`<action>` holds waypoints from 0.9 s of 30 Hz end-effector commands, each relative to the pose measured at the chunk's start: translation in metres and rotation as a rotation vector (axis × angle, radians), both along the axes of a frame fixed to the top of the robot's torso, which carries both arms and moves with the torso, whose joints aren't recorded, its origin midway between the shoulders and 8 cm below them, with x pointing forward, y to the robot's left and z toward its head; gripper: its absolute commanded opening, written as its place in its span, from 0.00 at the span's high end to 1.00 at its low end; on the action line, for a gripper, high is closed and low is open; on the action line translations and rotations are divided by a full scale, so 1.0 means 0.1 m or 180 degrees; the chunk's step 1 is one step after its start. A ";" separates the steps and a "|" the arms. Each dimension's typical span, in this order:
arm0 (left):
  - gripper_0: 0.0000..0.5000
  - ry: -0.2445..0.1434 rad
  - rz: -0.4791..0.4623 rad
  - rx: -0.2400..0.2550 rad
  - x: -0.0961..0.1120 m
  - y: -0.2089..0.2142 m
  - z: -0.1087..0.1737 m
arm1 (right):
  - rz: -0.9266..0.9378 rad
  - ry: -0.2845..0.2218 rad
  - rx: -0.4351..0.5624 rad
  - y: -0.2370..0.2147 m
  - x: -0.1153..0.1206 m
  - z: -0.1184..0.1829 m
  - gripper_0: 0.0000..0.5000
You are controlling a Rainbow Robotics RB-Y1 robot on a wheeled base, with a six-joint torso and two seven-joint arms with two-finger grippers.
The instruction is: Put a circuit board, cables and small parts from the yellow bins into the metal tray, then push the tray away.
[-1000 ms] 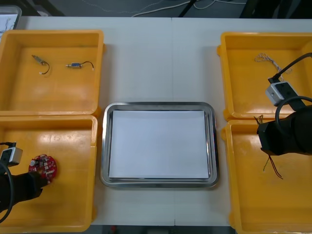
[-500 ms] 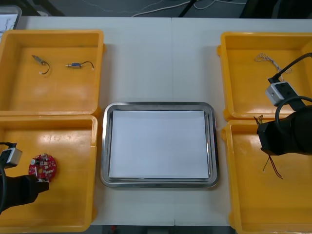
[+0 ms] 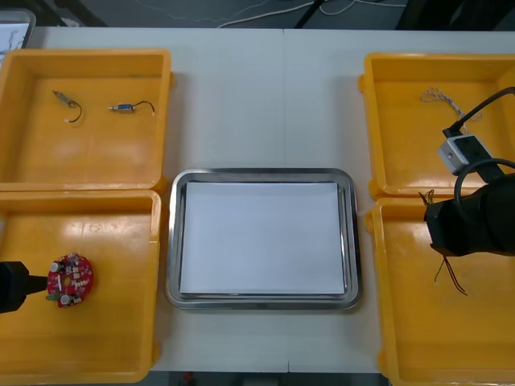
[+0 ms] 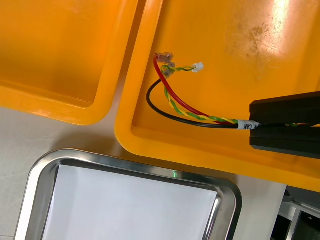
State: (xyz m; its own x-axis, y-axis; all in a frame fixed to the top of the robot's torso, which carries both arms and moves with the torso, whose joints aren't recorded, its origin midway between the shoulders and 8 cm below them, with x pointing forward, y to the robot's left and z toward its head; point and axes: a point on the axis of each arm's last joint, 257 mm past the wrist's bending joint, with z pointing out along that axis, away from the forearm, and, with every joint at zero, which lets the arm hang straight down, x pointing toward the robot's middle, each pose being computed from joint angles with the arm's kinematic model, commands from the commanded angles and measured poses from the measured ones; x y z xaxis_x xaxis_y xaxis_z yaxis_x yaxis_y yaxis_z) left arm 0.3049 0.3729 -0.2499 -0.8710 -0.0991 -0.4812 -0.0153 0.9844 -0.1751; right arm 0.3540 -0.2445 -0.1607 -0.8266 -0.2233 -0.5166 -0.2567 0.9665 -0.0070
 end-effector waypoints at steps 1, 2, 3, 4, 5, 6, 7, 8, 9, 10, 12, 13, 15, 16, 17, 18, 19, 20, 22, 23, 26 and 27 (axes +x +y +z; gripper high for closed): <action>0.00 -0.0283 -0.0656 0.0705 0.20 0.21 0.38 | -0.0048 -0.0111 -0.0060 -0.01 0.02 0.12 1.00; 0.00 -0.0293 -0.0755 0.0804 0.23 0.24 0.42 | -0.0048 -0.0111 -0.0060 -0.01 0.02 0.12 1.00; 0.00 -0.0298 -0.0809 0.0855 0.23 0.25 0.43 | -0.0048 -0.0111 -0.0060 -0.01 0.02 0.12 1.00; 0.00 -0.0293 -0.0912 0.0938 0.24 0.28 0.45 | -0.0048 -0.0111 -0.0060 -0.01 0.02 0.12 1.00; 0.00 -0.0306 -0.1032 0.1037 0.25 0.30 0.47 | -0.0048 -0.0111 -0.0060 -0.01 0.02 0.12 1.00; 0.00 -0.0316 -0.1091 0.1098 0.26 0.32 0.49 | -0.0048 -0.0111 -0.0060 -0.01 0.02 0.12 1.00; 0.00 -0.0328 -0.1233 0.1212 0.26 0.35 0.51 | -0.0048 -0.0111 -0.0060 -0.01 0.02 0.12 1.00; 0.00 -0.0340 -0.1352 0.1293 0.26 0.36 0.53 | -0.0048 -0.0111 -0.0060 -0.01 0.02 0.12 1.00; 0.00 -0.0350 -0.1406 0.1341 0.26 0.38 0.55 | -0.0048 -0.0111 -0.0060 -0.01 0.02 0.12 1.00; 0.00 -0.0366 -0.1499 0.1406 0.26 0.40 0.56 | -0.0048 -0.0111 -0.0060 -0.01 0.02 0.12 1.00; 0.00 -0.0374 -0.1686 0.1518 0.23 0.43 0.57 | -0.0048 -0.0111 -0.0060 -0.01 0.02 0.12 1.00; 0.00 -0.0377 -0.1728 0.1540 0.22 0.44 0.57 | -0.0048 -0.0111 -0.0060 -0.01 0.02 0.12 1.00; 0.00 -0.0398 -0.1874 0.1623 0.22 0.47 0.55 | -0.0048 -0.0111 -0.0060 -0.01 0.02 0.12 1.00; 0.00 -0.0411 -0.1917 0.1640 0.22 0.47 0.55 | -0.0048 -0.0111 -0.0060 -0.01 0.02 0.12 1.00; 0.00 -0.0423 -0.1991 0.1666 0.23 0.49 0.52 | -0.0048 -0.0111 -0.0060 -0.01 0.02 0.12 1.00; 0.00 -0.0443 -0.2082 0.1702 0.25 0.52 0.50 | -0.0048 -0.0111 -0.0060 -0.01 0.02 0.12 1.00; 0.00 -0.0459 -0.2138 0.1725 0.26 0.53 0.49 | -0.0048 -0.0111 -0.0060 -0.01 0.02 0.12 1.00; 0.00 -0.0486 -0.2226 0.1749 0.28 0.55 0.45 | -0.0048 -0.0111 -0.0060 -0.01 0.02 0.12 1.00; 0.00 -0.0525 -0.2361 0.1778 0.31 0.56 0.39 | -0.0048 -0.0111 -0.0060 -0.01 0.02 0.12 1.00; 0.00 -0.0551 -0.2444 0.1780 0.32 0.57 0.34 | -0.0048 -0.0111 -0.0060 -0.01 0.02 0.12 1.00; 0.00 -0.0591 -0.2652 0.1776 0.31 0.58 0.21 | -0.0048 -0.0111 -0.0060 -0.01 0.02 0.12 1.00; 0.00 -0.0596 -0.2735 0.1773 0.30 0.58 0.16 | -0.0048 -0.0111 -0.0060 -0.01 0.02 0.12 1.00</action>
State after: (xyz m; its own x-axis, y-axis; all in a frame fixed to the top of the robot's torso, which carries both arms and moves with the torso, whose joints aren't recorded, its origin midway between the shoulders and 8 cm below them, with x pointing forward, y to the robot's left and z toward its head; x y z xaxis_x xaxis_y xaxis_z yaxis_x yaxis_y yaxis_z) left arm 0.3408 0.4219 -0.2263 -0.6297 0.5829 -0.5136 0.5364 0.8044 0.2553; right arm 0.3540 -0.2445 -0.1607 -0.8265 -0.2234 -0.5167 -0.2568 0.9664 -0.0071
